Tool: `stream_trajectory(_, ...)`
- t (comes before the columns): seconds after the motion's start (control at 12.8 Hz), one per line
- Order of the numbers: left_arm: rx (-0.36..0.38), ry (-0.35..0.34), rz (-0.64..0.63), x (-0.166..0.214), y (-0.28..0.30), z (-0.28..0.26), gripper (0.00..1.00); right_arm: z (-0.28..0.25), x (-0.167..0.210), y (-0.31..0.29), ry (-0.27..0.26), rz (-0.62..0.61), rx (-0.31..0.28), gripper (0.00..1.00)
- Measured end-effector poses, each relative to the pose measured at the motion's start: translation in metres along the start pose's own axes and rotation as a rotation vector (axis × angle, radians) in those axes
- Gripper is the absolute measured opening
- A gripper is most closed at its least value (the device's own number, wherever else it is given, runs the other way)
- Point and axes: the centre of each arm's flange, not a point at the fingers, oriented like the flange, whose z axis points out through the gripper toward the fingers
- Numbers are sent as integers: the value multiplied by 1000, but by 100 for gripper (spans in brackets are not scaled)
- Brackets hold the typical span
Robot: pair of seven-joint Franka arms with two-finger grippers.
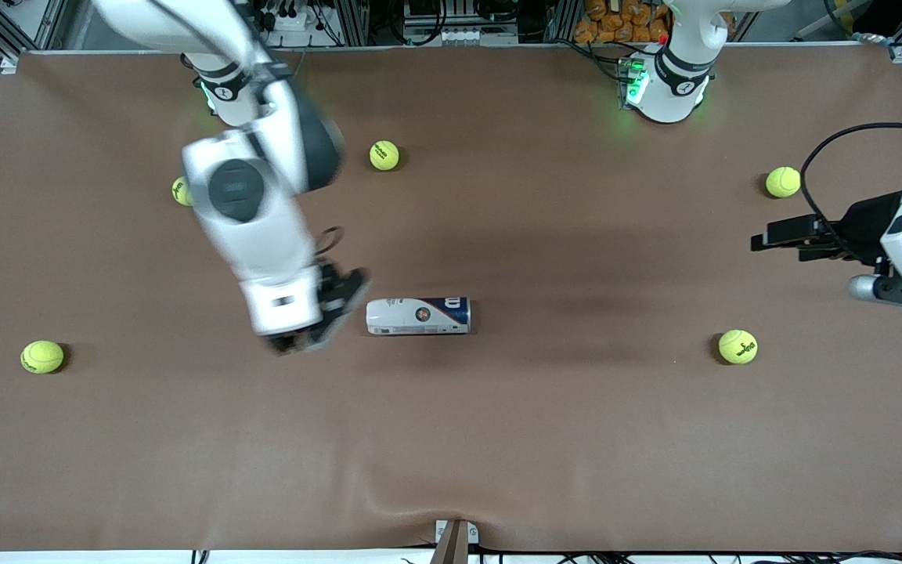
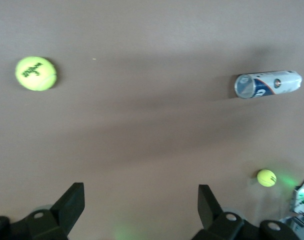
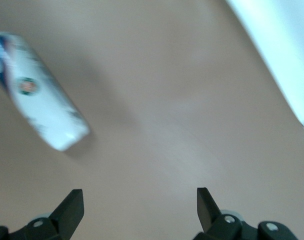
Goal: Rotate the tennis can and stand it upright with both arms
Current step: 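Withdraw the right gripper while the left gripper reaches toward the can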
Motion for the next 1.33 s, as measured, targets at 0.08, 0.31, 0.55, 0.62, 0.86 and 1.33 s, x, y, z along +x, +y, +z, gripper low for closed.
stream_trajectory(0.08,-38,-12,6,6,3,10,100,-8,-32,43,-2,77,-9,100)
stream_trajectory(0.31,-143,-32,60,34,-2,53,100,-37,-107,110,-35,250,17,100)
stream_trajectory(0.55,-203,-35,86,63,7,107,100,-92,-149,106,-116,467,63,100)
stream_trajectory(0.62,-219,-25,99,69,14,122,100,-113,-164,103,-135,536,70,100)
stream_trajectory(0.86,-354,-2,129,78,32,167,100,-162,-205,100,-157,691,73,100)
stream_trajectory(1.33,-595,52,171,101,49,267,100,-177,-240,104,-212,882,101,100)
